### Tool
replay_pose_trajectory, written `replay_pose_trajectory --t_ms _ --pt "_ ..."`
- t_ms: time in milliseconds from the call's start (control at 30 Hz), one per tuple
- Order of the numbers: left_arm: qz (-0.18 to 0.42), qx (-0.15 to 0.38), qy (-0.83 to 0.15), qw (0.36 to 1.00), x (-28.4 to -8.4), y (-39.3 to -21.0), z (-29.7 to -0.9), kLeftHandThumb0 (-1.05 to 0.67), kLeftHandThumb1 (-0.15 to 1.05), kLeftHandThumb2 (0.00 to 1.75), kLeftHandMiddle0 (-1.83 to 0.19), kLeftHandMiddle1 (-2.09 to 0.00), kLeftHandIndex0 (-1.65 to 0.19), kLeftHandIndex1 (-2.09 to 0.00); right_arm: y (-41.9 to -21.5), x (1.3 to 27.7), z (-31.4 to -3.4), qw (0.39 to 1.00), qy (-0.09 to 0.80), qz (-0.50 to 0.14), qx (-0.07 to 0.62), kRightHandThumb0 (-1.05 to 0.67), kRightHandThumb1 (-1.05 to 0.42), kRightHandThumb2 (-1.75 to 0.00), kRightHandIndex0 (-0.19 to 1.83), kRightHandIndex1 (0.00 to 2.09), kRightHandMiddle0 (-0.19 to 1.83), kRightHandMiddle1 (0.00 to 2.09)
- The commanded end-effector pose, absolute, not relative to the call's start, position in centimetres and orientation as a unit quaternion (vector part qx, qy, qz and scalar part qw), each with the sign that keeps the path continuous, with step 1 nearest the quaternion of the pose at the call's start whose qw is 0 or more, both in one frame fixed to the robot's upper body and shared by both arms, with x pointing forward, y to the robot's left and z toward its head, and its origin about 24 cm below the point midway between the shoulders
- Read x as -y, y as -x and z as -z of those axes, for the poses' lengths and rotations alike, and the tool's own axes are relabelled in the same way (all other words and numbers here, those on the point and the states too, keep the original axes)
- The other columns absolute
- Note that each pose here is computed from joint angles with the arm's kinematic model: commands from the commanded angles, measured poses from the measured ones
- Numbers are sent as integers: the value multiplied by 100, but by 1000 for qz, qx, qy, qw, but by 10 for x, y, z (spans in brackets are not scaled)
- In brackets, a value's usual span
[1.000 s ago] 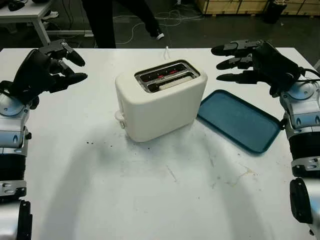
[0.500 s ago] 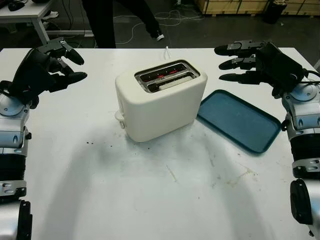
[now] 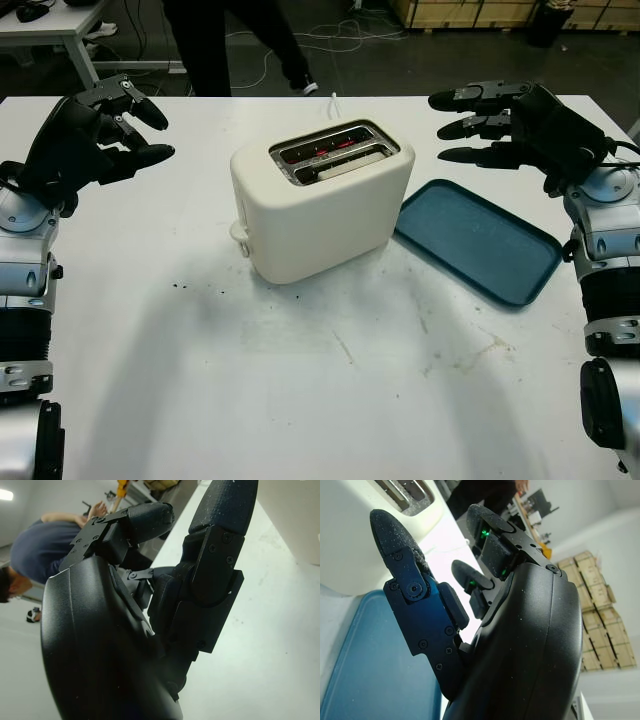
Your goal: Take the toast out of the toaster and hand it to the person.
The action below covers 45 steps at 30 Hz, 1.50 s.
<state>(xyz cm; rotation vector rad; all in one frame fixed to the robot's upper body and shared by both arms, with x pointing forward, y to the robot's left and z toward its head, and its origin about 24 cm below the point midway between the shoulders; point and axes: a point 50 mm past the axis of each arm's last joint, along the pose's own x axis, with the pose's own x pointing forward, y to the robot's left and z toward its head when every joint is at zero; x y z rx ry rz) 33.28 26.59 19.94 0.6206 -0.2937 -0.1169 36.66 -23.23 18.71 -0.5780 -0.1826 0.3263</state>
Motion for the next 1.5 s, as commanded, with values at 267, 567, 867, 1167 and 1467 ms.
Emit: replay_pose_trajectory --t_ms 267,567,867,1167,1467 --pt "56 142 -313 938 -267 -331 -199 -105 92 9 -46 -158 -35 -153 -366 231 -187 940 286 -161 93 -68 -72 0 58 54 75 0" --pt "58 140 -309 939 -267 -331 -199 -105 92 8 -47 -157 -37 -151 -366 231 -187 941 283 -160 93 -67 -71 0 57 56 75 0" --pt "61 139 -302 941 -267 -332 -199 -105 92 6 -48 -156 -38 -150 -367 231 -187 941 281 -164 92 -68 -72 0 56 56 74 0" --pt "61 138 -301 942 -267 -332 -198 -105 92 6 -49 -155 -39 -149 -367 231 -188 938 289 -164 95 -68 -72 0 56 59 75 0" --pt "62 138 -299 942 -267 -332 -199 -105 92 6 -50 -155 -40 -148 -367 231 -188 936 295 -165 95 -68 -73 0 55 59 74 0"
